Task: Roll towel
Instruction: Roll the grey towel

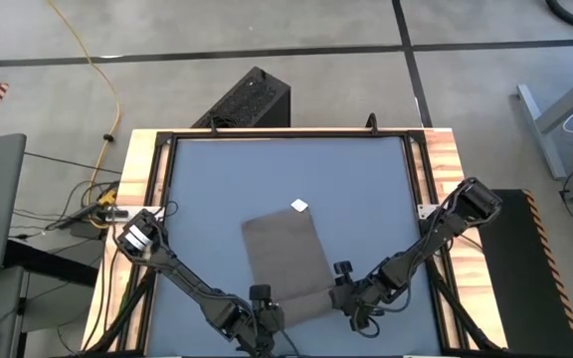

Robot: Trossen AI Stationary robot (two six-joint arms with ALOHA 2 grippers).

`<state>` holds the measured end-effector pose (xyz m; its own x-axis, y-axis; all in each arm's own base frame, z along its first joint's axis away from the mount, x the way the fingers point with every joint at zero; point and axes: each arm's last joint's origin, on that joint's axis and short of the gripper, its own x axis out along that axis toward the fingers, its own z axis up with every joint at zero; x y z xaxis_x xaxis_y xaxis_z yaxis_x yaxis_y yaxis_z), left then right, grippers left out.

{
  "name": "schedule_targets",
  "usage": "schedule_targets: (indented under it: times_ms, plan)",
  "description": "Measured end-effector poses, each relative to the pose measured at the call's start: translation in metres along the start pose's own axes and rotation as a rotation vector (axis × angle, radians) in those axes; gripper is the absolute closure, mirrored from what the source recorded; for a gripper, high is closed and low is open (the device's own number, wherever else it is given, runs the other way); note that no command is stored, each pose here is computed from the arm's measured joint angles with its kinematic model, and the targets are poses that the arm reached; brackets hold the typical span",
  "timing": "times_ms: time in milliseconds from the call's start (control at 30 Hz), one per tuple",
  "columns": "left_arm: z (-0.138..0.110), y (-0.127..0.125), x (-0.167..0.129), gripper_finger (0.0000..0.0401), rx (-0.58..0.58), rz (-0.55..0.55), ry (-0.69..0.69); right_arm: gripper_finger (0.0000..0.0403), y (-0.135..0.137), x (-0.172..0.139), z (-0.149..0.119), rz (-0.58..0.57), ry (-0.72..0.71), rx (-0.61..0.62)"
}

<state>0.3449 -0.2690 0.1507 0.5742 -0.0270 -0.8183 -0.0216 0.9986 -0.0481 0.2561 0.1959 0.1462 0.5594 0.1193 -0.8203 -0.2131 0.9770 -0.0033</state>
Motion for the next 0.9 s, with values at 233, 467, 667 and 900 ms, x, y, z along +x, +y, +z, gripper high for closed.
schedule_targets:
  times_ms: [233,467,667,900]
  plan:
    - [-0.007,0.002,0.009,0.0192,-0.139,0.007,0.063,0.0270,0.000,0.000,0.001,0.008,-0.007,0.004]
    - [-0.005,0.002,0.005,0.0331,-0.247,-0.036,0.106,0.0345,0.000,0.000,0.003,0.102,0.017,0.015]
    - [0.003,-0.004,-0.007,0.0384,-0.261,-0.194,0.138,0.0345,-0.011,0.003,0.009,0.331,0.105,0.161]
    - [0.009,-0.009,-0.014,0.0390,-0.274,-0.328,0.168,0.0345,-0.037,0.008,0.022,0.547,0.175,0.385]
